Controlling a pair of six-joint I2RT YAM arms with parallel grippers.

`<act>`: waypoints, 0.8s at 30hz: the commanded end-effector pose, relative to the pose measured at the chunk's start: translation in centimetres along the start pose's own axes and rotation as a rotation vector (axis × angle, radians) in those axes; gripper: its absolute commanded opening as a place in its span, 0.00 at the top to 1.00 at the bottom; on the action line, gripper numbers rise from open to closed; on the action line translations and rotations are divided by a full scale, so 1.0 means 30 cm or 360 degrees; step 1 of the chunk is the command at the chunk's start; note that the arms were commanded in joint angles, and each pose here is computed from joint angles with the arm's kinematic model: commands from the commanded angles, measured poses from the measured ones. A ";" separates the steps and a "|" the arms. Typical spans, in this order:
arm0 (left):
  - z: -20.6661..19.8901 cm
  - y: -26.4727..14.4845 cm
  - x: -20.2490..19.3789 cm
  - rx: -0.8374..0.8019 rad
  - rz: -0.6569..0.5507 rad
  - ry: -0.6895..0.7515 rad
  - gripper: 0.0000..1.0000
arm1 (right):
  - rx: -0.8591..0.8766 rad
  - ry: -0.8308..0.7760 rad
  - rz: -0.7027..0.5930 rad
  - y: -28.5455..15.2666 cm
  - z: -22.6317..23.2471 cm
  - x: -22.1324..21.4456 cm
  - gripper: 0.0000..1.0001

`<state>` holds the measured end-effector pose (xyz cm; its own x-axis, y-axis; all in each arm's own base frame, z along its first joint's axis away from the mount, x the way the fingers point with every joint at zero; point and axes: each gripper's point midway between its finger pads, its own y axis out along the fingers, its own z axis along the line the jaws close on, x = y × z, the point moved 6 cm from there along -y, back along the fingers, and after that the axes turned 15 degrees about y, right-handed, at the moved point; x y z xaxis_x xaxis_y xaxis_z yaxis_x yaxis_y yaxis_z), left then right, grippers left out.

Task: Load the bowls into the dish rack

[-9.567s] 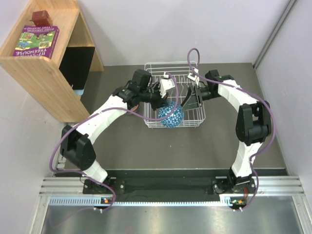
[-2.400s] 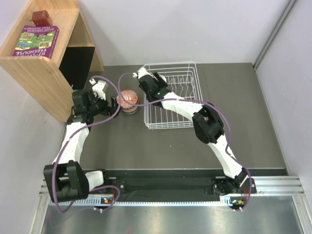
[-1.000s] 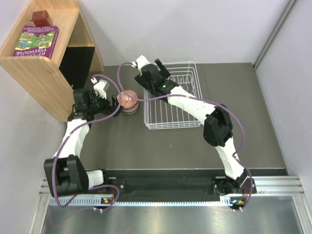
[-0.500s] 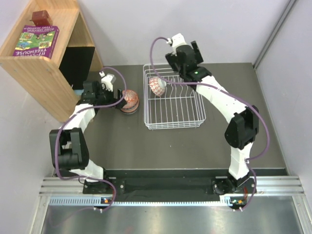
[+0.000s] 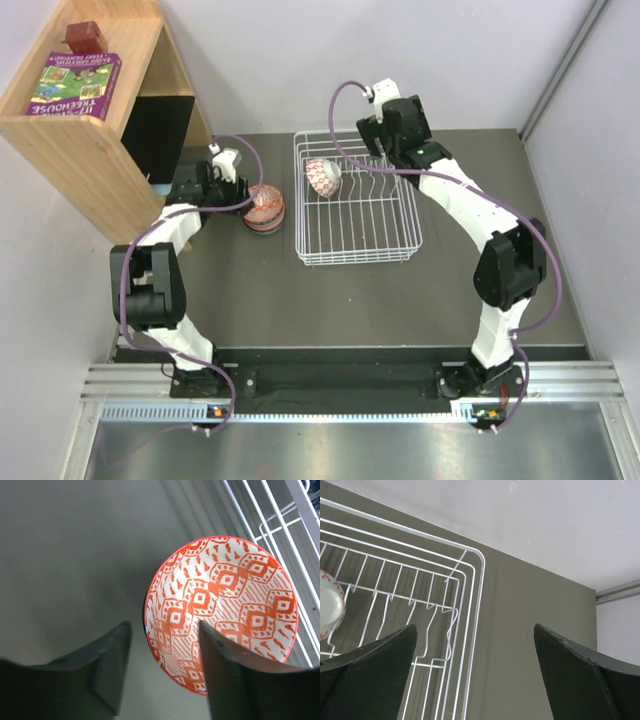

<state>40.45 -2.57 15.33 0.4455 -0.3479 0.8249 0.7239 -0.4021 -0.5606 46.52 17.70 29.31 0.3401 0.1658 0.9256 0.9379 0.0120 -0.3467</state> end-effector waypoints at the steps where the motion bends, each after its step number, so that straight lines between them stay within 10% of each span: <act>1: 0.027 -0.004 0.084 0.0060 -0.0117 0.0089 0.45 | 0.0039 0.0110 -0.0155 -0.069 -0.034 0.106 0.00; 24: 0.008 0.033 0.070 0.0006 -0.0051 0.0115 0.99 | 0.0063 0.0144 -0.0139 -0.062 -0.022 0.105 0.00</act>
<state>41.28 -2.63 15.66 0.4248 -0.3833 0.8201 0.7395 -0.3756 -0.5586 46.23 18.06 29.82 0.3323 0.1335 0.9337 0.9385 0.0513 -0.3413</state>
